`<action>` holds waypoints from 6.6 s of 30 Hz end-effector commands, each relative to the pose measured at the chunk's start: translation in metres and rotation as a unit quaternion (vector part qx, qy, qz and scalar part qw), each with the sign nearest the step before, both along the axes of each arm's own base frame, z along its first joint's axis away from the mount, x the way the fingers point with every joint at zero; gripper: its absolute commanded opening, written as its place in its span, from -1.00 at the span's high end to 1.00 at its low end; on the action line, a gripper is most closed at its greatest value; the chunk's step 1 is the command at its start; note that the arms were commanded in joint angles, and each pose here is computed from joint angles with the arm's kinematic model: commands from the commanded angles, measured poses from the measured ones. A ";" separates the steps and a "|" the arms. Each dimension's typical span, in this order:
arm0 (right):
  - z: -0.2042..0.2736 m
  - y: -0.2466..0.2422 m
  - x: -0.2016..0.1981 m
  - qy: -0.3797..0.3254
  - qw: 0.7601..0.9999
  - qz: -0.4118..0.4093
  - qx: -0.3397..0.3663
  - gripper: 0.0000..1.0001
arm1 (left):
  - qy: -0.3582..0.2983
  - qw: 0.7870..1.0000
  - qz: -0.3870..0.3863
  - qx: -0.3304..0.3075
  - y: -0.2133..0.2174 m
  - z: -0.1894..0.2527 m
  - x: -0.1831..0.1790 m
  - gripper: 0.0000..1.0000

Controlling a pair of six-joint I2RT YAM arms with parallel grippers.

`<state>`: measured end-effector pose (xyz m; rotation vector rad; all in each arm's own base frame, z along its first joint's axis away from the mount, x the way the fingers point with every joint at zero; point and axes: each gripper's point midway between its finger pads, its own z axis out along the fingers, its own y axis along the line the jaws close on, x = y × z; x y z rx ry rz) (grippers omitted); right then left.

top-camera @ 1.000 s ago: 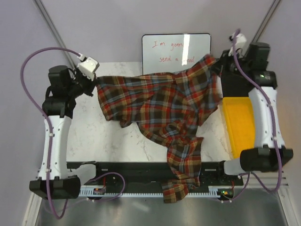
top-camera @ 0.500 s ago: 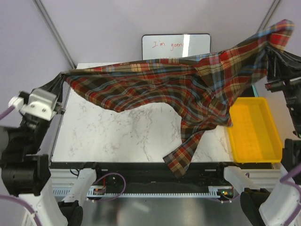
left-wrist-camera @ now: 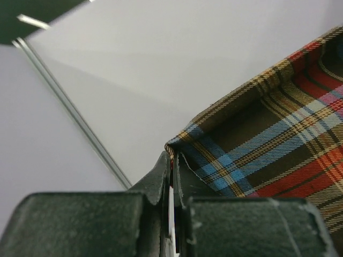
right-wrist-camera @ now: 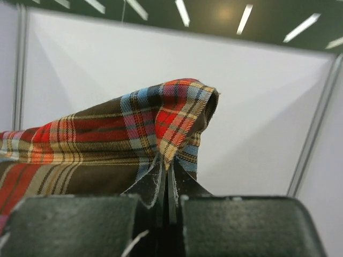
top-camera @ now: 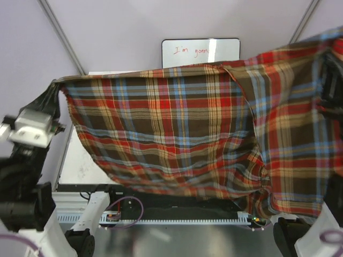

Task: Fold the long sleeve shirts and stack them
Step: Flatten the shirt out, then fold the shirt

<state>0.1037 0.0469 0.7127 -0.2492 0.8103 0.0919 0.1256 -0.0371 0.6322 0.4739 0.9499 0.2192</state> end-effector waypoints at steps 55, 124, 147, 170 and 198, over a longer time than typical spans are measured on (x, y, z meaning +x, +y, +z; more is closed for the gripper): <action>-0.673 -0.034 0.174 0.881 0.424 0.080 -0.194 -0.14 | 0.529 0.792 -0.245 0.181 -0.076 -0.445 0.150 -0.97; -0.326 0.104 0.344 0.553 0.770 0.318 0.000 1.00 | 0.553 0.756 -0.191 0.293 0.023 -0.589 0.406 -0.34; -0.291 0.176 0.383 0.481 0.803 0.352 0.018 1.00 | 0.557 0.796 -0.036 0.233 0.142 -0.510 0.424 0.96; -0.269 0.123 0.180 0.468 0.824 0.316 -0.044 1.00 | 0.480 0.822 -0.066 0.299 0.101 -0.461 0.287 0.96; -0.423 0.132 0.133 0.612 0.700 0.357 -0.086 1.00 | 0.598 0.706 -0.129 0.356 0.111 -0.570 0.155 0.39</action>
